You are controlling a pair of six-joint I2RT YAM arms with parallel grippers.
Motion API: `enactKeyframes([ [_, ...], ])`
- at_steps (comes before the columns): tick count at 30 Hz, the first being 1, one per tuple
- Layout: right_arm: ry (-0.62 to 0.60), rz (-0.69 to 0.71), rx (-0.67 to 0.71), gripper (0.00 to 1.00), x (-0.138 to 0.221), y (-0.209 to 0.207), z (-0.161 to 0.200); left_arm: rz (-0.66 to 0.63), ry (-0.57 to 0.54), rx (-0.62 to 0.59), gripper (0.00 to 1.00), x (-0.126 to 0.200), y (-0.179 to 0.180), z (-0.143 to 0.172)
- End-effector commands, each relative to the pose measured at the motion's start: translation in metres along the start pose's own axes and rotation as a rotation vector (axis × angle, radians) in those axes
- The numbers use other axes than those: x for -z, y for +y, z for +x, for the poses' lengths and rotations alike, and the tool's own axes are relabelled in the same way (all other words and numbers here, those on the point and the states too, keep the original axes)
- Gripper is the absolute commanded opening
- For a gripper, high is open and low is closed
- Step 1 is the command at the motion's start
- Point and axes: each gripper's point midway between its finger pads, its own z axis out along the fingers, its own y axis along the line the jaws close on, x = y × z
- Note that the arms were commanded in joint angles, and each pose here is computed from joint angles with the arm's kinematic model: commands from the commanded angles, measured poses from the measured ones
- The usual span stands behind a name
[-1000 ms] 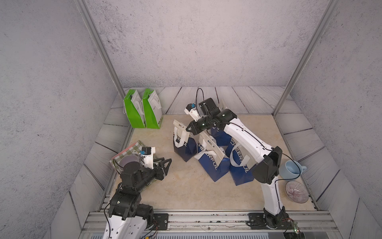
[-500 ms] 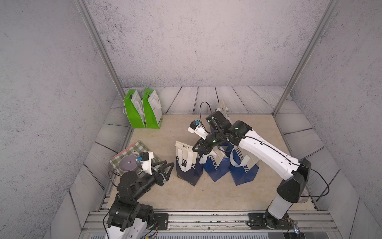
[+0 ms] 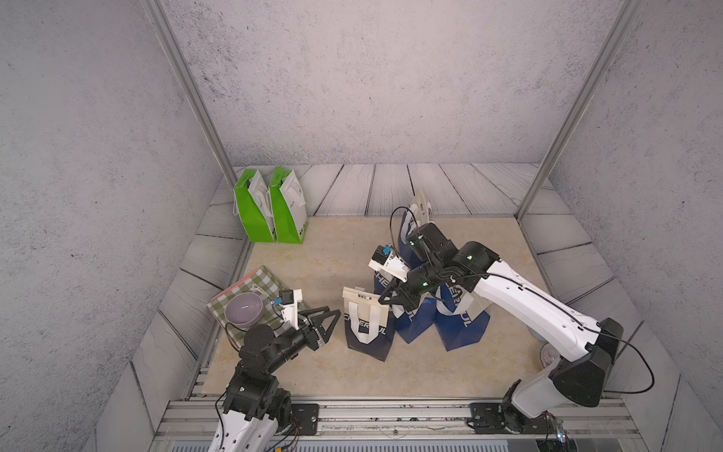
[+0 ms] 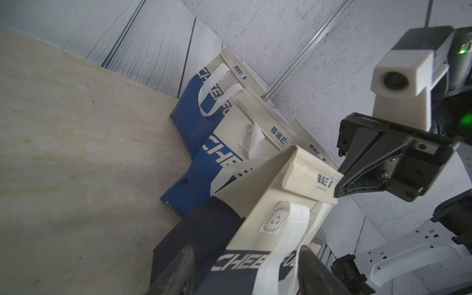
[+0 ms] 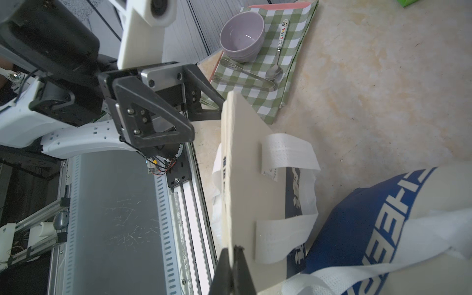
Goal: Open the takeout bag
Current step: Place the takeout bag at the center of the board, then open the takeout bag at the center of the board.
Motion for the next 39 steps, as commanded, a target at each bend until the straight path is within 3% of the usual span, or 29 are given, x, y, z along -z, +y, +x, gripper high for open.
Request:
enactKeyframes([
  [1,-0.038,-0.010,0.046,0.00,0.011,0.009,-0.003,0.090,-0.045,-0.050,0.65,-0.001,-0.020,-0.009],
  [5,-0.053,-0.002,0.036,0.02,0.012,0.009,0.004,0.086,-0.042,-0.042,0.65,-0.004,-0.015,0.002],
  [11,-0.065,0.007,0.031,0.21,0.014,0.010,0.006,0.062,0.012,-0.072,0.66,-0.014,-0.002,0.036],
  [20,-0.071,0.020,0.015,0.34,0.018,0.011,0.010,0.061,0.042,-0.115,0.65,-0.026,0.005,0.047],
  [32,-0.198,0.036,0.008,0.38,0.046,0.027,-0.002,0.185,0.052,-0.247,0.60,-0.028,-0.014,0.070],
  [36,-0.270,0.067,0.001,0.40,0.061,0.030,-0.013,0.215,0.079,-0.256,0.48,-0.029,-0.023,0.074],
  [39,-0.310,0.081,-0.001,0.41,0.069,0.031,-0.018,0.221,0.108,-0.254,0.45,-0.029,-0.023,0.082],
])
